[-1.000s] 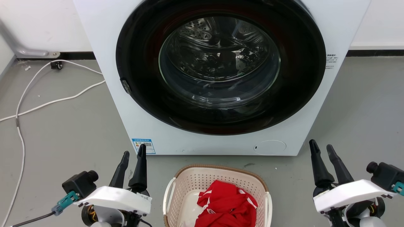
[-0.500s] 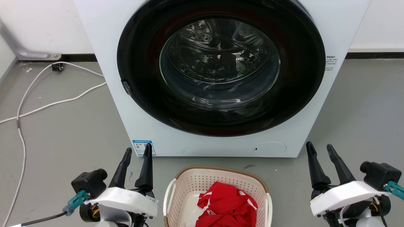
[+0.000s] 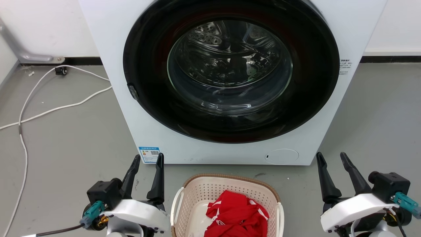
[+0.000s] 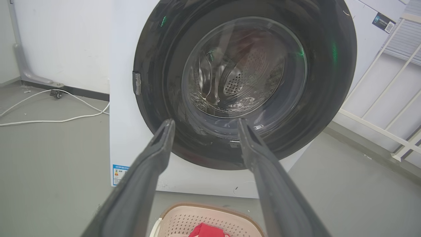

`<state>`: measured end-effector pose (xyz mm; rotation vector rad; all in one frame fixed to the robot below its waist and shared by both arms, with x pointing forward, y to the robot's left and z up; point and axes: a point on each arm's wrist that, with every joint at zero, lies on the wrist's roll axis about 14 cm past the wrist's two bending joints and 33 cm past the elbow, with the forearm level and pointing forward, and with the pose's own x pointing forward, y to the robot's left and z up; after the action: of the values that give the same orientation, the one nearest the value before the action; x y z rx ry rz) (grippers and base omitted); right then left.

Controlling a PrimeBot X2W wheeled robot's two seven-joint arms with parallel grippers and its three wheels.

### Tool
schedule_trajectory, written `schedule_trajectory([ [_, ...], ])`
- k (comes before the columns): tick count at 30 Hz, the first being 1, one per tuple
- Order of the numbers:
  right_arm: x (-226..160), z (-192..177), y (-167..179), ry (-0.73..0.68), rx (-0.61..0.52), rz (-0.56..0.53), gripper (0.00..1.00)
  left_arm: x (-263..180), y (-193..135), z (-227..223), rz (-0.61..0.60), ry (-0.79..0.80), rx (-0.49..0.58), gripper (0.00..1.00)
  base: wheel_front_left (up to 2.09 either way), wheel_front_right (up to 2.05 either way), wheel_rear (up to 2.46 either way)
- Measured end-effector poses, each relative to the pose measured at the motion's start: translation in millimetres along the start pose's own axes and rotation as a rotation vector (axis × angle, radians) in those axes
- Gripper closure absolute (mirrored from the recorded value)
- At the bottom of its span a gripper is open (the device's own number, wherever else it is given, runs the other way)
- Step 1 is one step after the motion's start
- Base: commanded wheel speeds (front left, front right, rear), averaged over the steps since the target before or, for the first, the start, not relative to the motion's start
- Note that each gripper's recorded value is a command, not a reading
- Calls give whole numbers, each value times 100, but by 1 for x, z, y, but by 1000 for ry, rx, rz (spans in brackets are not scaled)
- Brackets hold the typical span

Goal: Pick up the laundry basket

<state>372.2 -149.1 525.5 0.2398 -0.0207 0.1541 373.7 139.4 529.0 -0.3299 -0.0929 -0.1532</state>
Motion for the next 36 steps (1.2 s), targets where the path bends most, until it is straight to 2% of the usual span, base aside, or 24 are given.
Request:
schedule_trajectory([
  [12,-5,-4,-2,20,-103,-3,0,-2,4,-8,6,15,118,0,0,0,0],
  [36,-6,-5,1,4,-207,12,0,-2,-6,-13,-45,11,266,0,0,0,0],
])
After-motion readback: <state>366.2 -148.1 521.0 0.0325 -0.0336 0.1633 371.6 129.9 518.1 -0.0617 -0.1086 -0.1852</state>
